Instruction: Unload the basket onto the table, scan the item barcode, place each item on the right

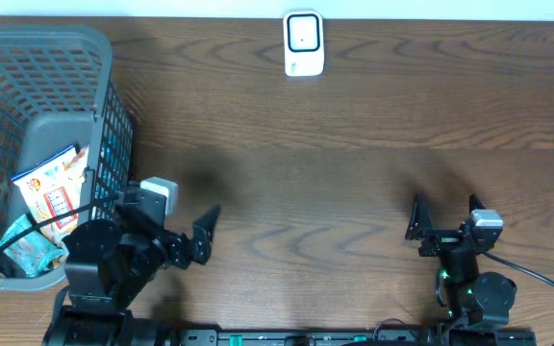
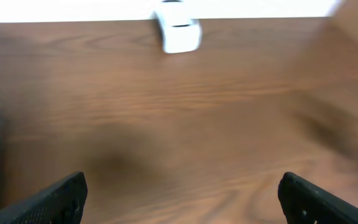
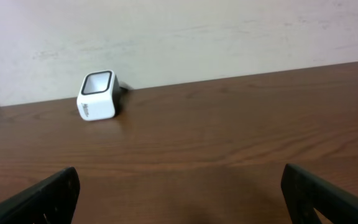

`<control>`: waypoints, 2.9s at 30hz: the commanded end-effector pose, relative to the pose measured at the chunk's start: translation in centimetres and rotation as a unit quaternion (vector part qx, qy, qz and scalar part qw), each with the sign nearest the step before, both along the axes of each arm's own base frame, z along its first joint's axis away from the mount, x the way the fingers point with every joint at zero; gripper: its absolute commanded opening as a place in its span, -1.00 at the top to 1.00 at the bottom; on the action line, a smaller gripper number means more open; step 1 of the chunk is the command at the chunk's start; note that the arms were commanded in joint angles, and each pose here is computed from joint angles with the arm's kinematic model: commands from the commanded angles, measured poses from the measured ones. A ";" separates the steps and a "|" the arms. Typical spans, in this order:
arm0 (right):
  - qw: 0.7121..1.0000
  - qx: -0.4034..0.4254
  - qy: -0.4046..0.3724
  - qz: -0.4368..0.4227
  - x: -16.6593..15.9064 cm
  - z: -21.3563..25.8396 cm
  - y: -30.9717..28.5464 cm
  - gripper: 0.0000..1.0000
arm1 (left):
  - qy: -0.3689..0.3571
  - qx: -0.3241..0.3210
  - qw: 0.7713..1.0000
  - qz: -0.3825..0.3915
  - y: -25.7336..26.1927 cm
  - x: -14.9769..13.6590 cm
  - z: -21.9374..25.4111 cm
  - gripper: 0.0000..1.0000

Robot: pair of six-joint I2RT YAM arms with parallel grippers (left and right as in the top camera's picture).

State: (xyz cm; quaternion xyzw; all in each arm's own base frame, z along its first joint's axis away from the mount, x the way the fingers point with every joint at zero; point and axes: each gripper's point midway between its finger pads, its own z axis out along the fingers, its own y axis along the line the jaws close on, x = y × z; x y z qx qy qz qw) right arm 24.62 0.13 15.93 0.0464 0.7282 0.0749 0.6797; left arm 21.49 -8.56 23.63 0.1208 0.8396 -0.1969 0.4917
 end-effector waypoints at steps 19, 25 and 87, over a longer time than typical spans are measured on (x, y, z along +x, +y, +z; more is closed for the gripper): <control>1.000 0.001 0.000 -0.002 0.0 0.0 0.0 -0.99 | 0.079 -0.003 0.985 0.153 3.5 6.6 7.4 -0.96; 1.000 0.001 0.000 -0.002 0.0 0.0 0.0 -0.98 | 0.085 0.005 0.988 0.126 2.6 8.6 9.3 -0.96; 1.000 0.001 0.000 -0.002 0.0 0.0 0.0 -0.99 | 0.435 -0.261 0.538 0.673 24.4 11.8 -15.2 -0.96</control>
